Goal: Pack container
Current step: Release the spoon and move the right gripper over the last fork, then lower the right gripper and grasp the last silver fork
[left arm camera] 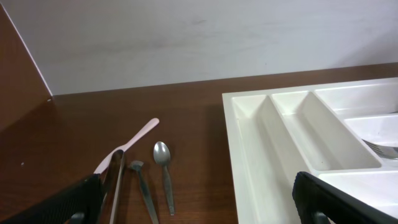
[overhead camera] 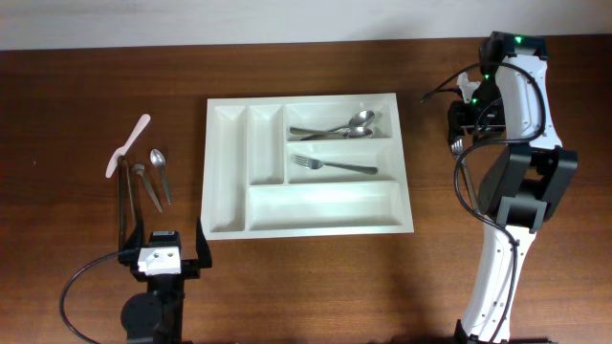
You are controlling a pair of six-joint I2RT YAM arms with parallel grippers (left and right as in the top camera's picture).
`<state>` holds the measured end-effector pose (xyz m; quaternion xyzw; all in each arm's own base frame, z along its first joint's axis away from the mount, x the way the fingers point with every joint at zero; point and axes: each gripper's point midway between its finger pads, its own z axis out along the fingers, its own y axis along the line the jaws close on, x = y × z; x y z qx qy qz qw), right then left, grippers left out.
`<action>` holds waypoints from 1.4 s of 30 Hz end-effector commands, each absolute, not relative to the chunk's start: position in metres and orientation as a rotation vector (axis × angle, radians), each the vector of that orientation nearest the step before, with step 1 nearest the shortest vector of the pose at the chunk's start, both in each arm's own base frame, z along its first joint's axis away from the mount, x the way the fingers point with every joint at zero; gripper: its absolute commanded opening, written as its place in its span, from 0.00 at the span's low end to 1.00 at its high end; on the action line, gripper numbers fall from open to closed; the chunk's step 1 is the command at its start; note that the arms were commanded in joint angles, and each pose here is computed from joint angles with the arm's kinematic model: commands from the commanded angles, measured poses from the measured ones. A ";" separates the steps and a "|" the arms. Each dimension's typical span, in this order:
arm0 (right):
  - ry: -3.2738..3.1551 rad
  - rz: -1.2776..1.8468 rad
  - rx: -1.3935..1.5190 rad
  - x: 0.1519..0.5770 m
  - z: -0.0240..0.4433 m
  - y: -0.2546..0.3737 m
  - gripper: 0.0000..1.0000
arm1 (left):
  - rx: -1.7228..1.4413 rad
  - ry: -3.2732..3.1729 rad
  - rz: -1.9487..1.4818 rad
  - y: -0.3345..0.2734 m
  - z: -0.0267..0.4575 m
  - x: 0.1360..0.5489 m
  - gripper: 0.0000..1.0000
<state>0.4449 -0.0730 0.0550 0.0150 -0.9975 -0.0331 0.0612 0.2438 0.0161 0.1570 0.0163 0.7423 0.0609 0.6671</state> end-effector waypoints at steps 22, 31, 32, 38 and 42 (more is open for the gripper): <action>-2.858 -0.128 -0.017 0.404 0.007 -0.082 0.53 | 0.051 1.670 0.127 0.013 0.156 0.244 0.99; -2.865 -0.126 -0.017 0.404 -0.009 -0.082 0.36 | 0.051 1.670 0.126 0.013 0.156 0.244 0.99; -2.868 -0.125 -0.017 0.405 -0.009 -0.082 0.32 | 0.051 1.669 0.127 0.013 0.156 0.244 0.99; -2.875 -0.123 -0.017 0.406 -0.011 -0.082 0.11 | 0.051 1.670 0.127 0.013 0.156 0.244 0.99; -2.886 -0.121 -0.017 0.409 -0.012 -0.083 0.04 | 0.051 1.669 0.127 0.013 0.156 0.244 0.99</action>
